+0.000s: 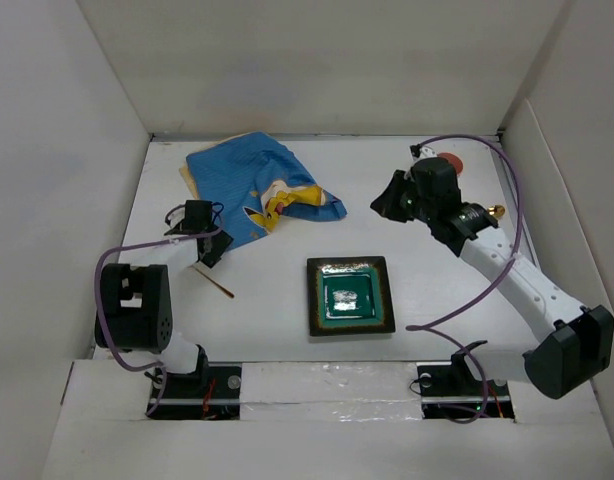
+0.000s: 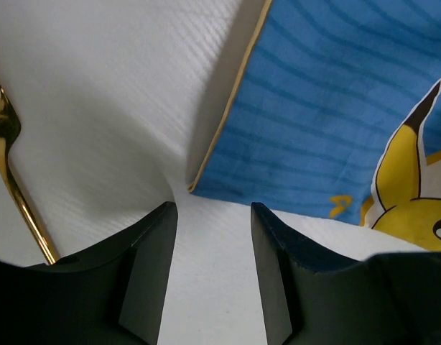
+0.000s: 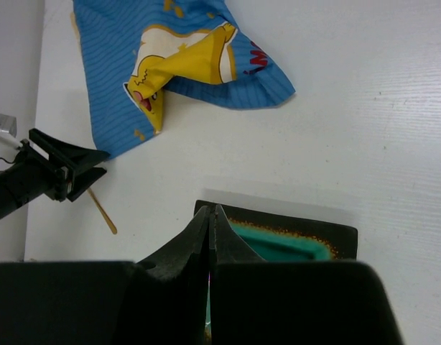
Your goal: Set the dinner table for one person
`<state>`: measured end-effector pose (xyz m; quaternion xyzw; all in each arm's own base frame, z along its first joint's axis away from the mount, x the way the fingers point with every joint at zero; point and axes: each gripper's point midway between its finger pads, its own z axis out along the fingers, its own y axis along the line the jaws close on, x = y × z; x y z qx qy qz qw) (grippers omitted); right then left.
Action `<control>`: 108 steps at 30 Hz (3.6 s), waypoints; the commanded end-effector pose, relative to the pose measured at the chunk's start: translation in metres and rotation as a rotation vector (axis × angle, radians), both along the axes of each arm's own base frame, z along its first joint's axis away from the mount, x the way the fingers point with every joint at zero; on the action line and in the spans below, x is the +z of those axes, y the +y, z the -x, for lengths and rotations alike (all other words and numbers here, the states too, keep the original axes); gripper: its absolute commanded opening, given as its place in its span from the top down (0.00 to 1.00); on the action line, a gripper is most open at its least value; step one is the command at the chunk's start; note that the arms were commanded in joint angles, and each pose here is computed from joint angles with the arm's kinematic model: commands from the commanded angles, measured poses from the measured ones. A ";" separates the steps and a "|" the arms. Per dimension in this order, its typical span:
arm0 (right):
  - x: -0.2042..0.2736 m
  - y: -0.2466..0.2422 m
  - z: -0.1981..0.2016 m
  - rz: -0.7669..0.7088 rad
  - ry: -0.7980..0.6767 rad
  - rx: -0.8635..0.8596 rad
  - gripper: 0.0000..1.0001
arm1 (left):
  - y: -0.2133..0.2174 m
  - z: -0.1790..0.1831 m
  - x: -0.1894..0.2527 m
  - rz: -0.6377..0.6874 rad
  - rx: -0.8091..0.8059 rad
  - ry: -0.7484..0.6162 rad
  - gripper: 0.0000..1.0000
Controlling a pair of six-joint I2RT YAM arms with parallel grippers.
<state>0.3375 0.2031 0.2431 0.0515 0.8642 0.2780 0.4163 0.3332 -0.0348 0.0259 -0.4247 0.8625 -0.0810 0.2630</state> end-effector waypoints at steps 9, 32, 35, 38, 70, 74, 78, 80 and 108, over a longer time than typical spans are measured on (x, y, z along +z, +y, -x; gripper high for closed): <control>-0.017 0.013 -0.028 -0.051 -0.005 -0.027 0.61 | 0.008 -0.004 -0.015 -0.046 0.024 0.050 0.67; -0.147 0.034 -0.129 0.050 0.185 -0.059 0.41 | 0.025 -0.038 0.069 -0.189 -0.051 -0.150 1.00; -0.155 0.041 -0.137 0.061 0.187 -0.049 0.40 | 0.031 -0.043 0.083 -0.228 -0.044 -0.159 1.00; -0.171 0.046 -0.141 0.096 0.205 -0.036 0.39 | 0.033 -0.047 0.095 -0.244 -0.046 -0.181 1.00; 0.171 -0.021 -0.217 0.033 -0.476 -0.256 1.00 | 0.020 -0.179 0.344 -0.069 -0.110 -0.723 1.00; 0.203 -0.042 -0.192 0.111 -0.553 -0.282 1.00 | 0.018 -0.172 0.393 0.013 -0.147 -0.851 1.00; 0.148 -0.041 -0.146 0.180 -0.504 -0.249 1.00 | 0.023 -0.152 0.374 0.043 -0.172 -0.872 1.00; 0.125 -0.037 -0.110 0.191 -0.481 -0.239 1.00 | 0.023 -0.138 0.328 0.039 -0.172 -0.793 1.00; -0.128 -0.060 0.041 -0.076 0.350 -0.301 0.30 | -0.011 0.001 0.130 0.169 -0.257 -0.448 1.00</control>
